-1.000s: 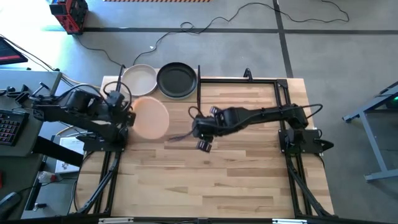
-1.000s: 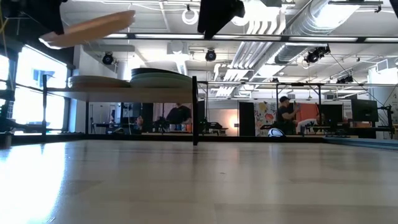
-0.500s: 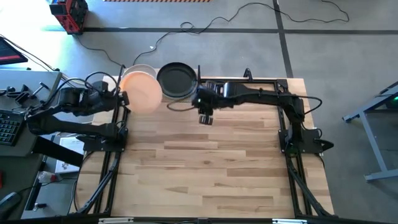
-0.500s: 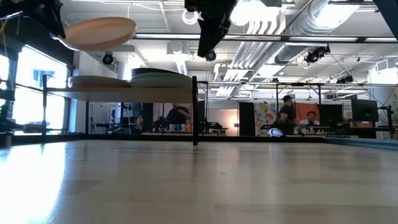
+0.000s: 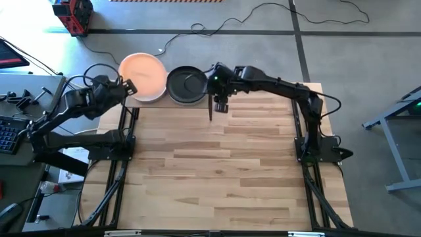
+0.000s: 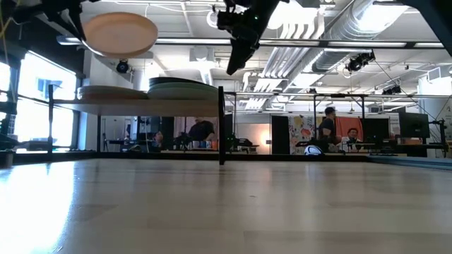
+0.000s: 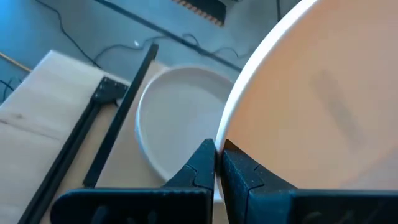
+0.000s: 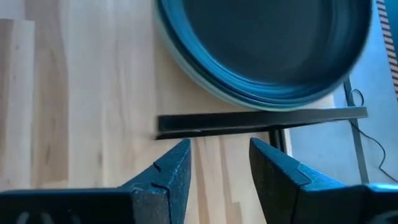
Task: Place and stack plates onto a shelf
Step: Stack the light red plate on top of the light brown plate on the shelf
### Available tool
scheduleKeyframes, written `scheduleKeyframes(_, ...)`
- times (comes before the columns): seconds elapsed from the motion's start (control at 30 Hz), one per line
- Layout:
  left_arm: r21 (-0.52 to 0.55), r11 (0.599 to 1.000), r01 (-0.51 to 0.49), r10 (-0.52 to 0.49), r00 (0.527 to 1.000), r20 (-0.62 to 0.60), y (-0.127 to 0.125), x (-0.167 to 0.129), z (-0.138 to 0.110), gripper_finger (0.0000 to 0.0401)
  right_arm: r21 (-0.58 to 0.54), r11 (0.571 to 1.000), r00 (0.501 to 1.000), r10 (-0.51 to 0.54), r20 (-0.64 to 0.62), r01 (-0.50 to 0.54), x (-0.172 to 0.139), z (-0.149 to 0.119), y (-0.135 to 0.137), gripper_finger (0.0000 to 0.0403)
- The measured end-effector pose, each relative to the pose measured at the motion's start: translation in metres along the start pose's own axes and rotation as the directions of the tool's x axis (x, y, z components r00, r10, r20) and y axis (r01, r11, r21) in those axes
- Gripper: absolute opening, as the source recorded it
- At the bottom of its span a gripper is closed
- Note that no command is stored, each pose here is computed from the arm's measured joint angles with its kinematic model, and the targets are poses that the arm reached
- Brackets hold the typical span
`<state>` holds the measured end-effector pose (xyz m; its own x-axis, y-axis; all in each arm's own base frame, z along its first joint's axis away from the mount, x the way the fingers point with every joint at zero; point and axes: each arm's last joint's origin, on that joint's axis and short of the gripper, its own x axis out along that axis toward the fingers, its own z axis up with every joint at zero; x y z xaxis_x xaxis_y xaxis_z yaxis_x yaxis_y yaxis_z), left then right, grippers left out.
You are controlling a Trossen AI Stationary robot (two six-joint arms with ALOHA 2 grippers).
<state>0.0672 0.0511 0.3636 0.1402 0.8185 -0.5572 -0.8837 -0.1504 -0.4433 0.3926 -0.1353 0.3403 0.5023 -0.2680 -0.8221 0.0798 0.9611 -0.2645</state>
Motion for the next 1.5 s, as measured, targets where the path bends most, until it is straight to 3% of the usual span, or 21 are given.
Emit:
scheduleKeyframes(0.4, -0.005, 1.0, 0.02, -0.02, 0.999, 0.043, -0.029, 0.029, 0.018, 0.0001, 0.049, 0.998, 0.999, 0.033, 0.009, -0.034, 0.003, -0.016, -0.038, 0.0142)
scheduleKeyframes(0.7, 0.022, 0.996, -0.09, 0.091, 0.995, -0.041, -0.034, 0.043, 0.046, 0.0001, 0.049, 0.997, 0.998, 0.056, 0.013, -0.057, 0.003, -0.021, -0.047, 0.0142)
scheduleKeyframes(1.0, 0.084, 0.938, -0.336, 0.346, 0.918, -0.196, -0.014, 0.066, 0.046, 0.0001, 0.03, 0.998, 0.998, 0.06, 0.006, -0.06, 0.003, -0.021, -0.047, 0.0142)
scheduleKeyframes(1.5, 0.154, 0.904, -0.399, 0.428, 0.839, -0.336, -0.017, 0.104, 0.045, 0.0001, 0.029, 0.997, 0.998, 0.069, -0.013, -0.069, 0.003, -0.023, -0.046, 0.0142)
